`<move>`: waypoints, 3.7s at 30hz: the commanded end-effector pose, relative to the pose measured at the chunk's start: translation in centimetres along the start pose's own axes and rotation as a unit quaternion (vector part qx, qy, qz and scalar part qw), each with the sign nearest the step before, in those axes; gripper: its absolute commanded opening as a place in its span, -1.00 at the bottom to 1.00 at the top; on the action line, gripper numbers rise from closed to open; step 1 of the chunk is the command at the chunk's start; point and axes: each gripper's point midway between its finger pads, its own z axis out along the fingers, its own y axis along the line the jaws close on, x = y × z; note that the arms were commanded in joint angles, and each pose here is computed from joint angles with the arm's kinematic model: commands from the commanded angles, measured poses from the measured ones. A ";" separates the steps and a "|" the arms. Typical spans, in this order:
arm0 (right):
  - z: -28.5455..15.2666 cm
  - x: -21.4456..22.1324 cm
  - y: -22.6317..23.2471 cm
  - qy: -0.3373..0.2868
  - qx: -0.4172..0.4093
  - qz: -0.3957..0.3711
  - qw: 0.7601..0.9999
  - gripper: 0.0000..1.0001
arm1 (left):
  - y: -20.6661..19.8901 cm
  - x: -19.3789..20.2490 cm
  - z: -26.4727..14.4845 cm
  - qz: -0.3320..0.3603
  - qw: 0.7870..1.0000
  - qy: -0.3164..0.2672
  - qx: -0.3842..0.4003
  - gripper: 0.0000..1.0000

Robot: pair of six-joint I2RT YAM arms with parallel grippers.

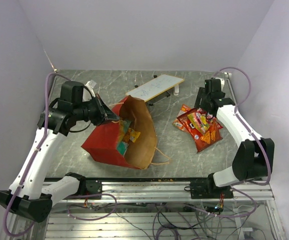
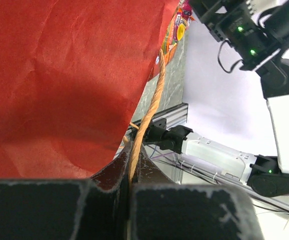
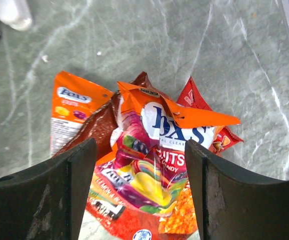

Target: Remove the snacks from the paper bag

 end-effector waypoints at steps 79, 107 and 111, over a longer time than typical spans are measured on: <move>-31.2 9.7 21.6 -0.396 -0.449 -0.563 0.571 0.51 | -2.2 -4.3 -1.6 0.142 0.988 -0.057 -0.031 -0.86; -27.0 20.8 35.2 -0.400 -0.532 -0.634 0.394 0.47 | -4.9 -4.6 -3.2 0.178 0.979 -0.097 0.028 -0.86; -26.2 21.9 37.0 -0.401 -0.539 -0.628 0.393 0.47 | -5.1 -4.6 -3.2 0.175 0.979 -0.096 0.033 -0.86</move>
